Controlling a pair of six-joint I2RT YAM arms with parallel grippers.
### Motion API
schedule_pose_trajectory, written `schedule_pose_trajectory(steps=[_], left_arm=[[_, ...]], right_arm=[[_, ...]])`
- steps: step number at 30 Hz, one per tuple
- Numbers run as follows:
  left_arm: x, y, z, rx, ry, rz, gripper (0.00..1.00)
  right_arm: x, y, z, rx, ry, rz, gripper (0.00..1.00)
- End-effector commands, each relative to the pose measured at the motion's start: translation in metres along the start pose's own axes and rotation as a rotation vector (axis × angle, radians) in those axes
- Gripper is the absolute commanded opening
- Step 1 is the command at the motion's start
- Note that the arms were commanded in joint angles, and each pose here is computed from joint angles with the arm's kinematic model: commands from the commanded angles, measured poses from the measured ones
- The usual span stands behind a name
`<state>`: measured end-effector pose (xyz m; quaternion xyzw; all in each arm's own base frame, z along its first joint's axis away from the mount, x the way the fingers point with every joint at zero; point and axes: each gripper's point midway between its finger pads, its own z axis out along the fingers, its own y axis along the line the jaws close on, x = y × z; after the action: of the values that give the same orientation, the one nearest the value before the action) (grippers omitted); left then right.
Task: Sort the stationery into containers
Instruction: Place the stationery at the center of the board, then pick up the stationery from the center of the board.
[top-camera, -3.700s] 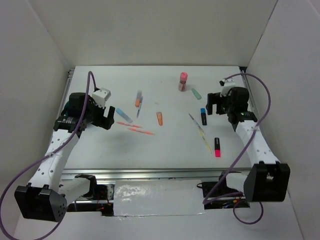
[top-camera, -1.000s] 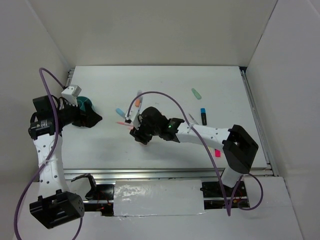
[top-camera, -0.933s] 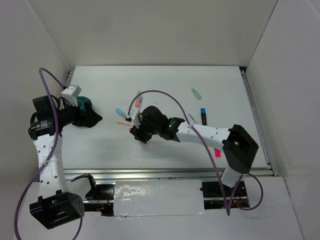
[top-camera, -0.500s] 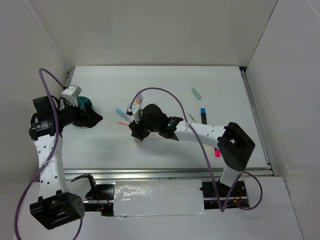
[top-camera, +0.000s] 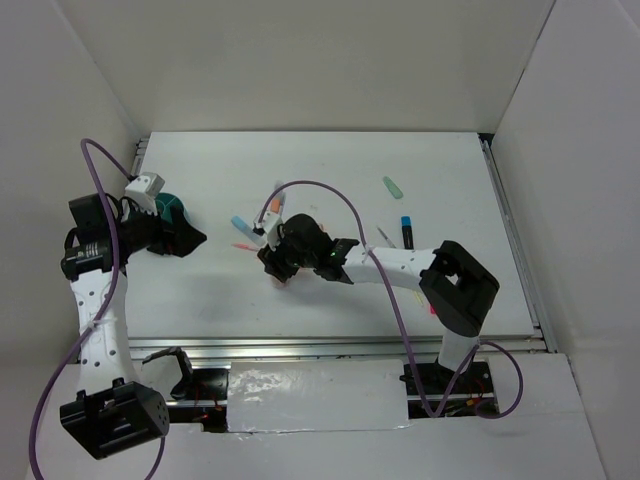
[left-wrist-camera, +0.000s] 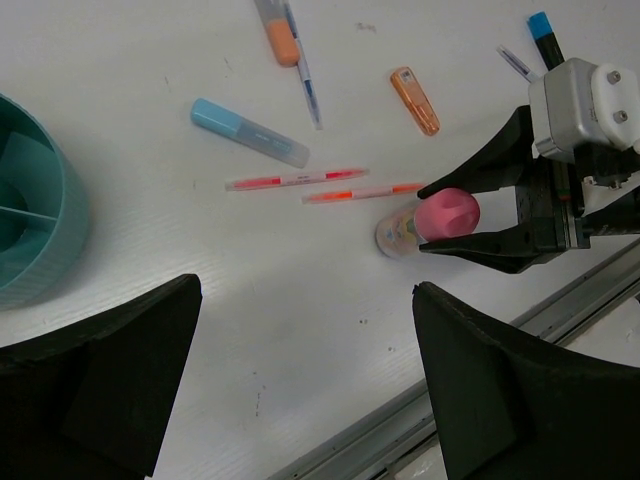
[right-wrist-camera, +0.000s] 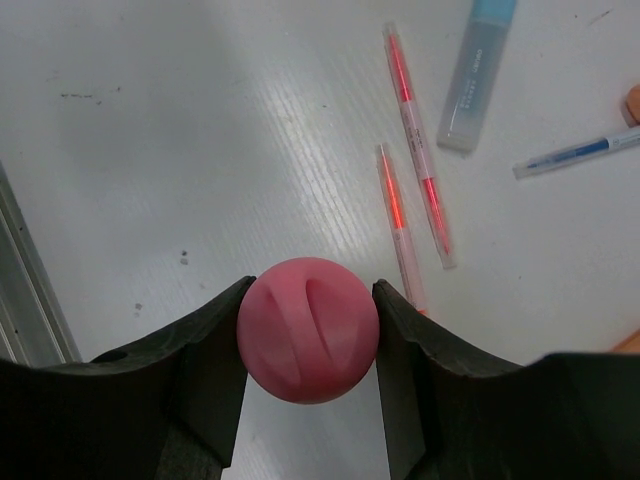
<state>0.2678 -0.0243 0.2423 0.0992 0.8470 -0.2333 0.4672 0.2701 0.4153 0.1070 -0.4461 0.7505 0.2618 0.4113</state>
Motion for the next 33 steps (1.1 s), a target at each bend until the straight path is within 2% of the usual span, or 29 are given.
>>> schedule_pose_trajectory(steps=[1,3,8,9,10,13,18,20,21,22,25,28,30,31,33], left_arm=[[-0.006,0.0,0.002,0.022,-0.032,0.015,0.99],[-0.005,0.0,0.003,0.024,-0.032,0.017,0.99],[-0.004,0.0,0.003,0.023,-0.028,0.03,0.99],[-0.004,0.0,0.003,0.028,-0.026,0.038,0.99],[-0.004,0.0,0.003,0.032,-0.022,0.037,0.99],[-0.002,-0.002,0.004,0.057,-0.014,0.051,0.99],[0.003,-0.006,0.004,0.09,0.005,0.109,0.99],[0.007,-0.009,0.005,0.109,0.017,0.132,0.99],[0.008,-0.012,0.005,0.113,0.016,0.149,0.99],[0.01,-0.014,0.007,0.122,0.018,0.162,0.99],[0.016,-0.026,0.013,0.168,0.007,0.209,0.99],[0.025,-0.055,0.025,0.27,0.022,0.277,0.96],[0.03,-0.062,0.038,0.271,0.045,0.309,0.95],[0.039,-0.085,0.046,0.337,0.076,0.354,0.94],[0.046,-0.089,0.06,0.328,0.103,0.388,0.93]], right_arm=[[-0.011,-0.002,0.005,0.023,-0.058,-0.015,0.55],[-0.01,0.0,0.006,0.025,-0.052,-0.011,0.65],[-0.015,0.005,0.001,0.027,-0.051,-0.002,0.77],[-0.016,0.008,0.0,0.021,-0.045,0.005,0.83],[-0.019,0.01,-0.004,0.016,-0.047,0.01,0.84],[-0.032,0.014,-0.013,0.014,-0.062,0.027,1.0],[-0.052,0.003,-0.038,0.069,-0.08,0.031,1.0],[-0.074,-0.008,-0.055,0.084,-0.108,0.046,1.0],[-0.067,-0.009,-0.061,0.076,-0.059,0.06,1.0],[-0.076,-0.012,-0.071,0.073,-0.063,0.067,1.0],[-0.111,-0.025,-0.109,0.061,-0.12,0.084,1.0],[-0.134,-0.041,-0.15,0.042,-0.177,0.1,1.0],[-0.136,-0.057,-0.176,0.05,-0.183,0.126,1.0],[-0.14,-0.055,-0.187,0.009,-0.193,0.128,1.0],[-0.132,-0.074,-0.214,0.041,-0.205,0.163,1.0]])
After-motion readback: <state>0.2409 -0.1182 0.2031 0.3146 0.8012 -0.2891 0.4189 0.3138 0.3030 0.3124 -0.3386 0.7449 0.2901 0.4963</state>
